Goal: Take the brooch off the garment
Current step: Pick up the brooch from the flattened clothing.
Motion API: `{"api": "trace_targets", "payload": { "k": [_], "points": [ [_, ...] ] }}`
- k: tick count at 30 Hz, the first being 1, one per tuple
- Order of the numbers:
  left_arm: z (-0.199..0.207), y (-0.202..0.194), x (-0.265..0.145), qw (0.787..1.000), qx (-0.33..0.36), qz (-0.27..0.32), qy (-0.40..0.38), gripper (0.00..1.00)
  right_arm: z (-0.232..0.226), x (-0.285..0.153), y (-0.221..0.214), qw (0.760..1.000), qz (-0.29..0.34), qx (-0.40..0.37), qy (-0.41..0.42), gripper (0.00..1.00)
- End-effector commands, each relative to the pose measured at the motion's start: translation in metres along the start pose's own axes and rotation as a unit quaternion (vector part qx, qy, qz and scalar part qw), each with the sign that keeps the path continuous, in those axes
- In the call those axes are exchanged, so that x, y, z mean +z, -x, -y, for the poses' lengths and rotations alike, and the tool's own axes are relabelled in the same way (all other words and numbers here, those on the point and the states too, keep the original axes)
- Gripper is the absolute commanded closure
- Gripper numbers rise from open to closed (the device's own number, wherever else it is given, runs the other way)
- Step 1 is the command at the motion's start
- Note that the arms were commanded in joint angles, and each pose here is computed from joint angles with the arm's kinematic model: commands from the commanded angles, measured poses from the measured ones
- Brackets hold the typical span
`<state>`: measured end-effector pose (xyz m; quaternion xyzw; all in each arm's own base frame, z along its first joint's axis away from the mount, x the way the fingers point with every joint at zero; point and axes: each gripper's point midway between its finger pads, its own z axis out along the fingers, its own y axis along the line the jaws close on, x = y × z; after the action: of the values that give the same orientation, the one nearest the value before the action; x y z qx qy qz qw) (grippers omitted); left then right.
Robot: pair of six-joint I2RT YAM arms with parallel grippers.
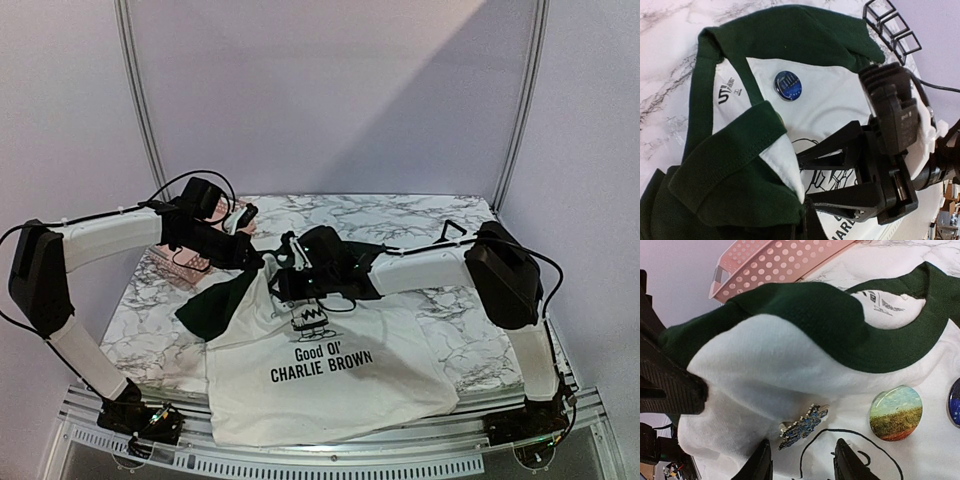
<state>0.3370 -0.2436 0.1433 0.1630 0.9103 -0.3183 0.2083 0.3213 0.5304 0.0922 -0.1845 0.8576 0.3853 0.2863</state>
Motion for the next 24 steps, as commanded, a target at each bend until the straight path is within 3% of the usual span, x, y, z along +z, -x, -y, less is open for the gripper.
{"api": "trace_targets", "payload": {
  "k": [1, 10, 24],
  "points": [
    [-0.003, 0.001, 0.0, 1.0, 0.004, 0.004, -0.001, 1.0, -0.021, -0.007, 0.004, 0.999, 0.01, -0.015, 0.027, 0.57],
    [-0.002, 0.0, 0.0, 1.0, 0.004, 0.003, -0.005, 1.0, -0.024, -0.001, 0.008, 1.0, 0.01, -0.013, 0.026, 0.53],
    [-0.001, 0.0, 0.0, 1.0, 0.003, 0.003, -0.009, 1.0, -0.013, 0.018, 0.009, 1.0, 0.007, 0.002, -0.005, 0.57]
  ]
}}
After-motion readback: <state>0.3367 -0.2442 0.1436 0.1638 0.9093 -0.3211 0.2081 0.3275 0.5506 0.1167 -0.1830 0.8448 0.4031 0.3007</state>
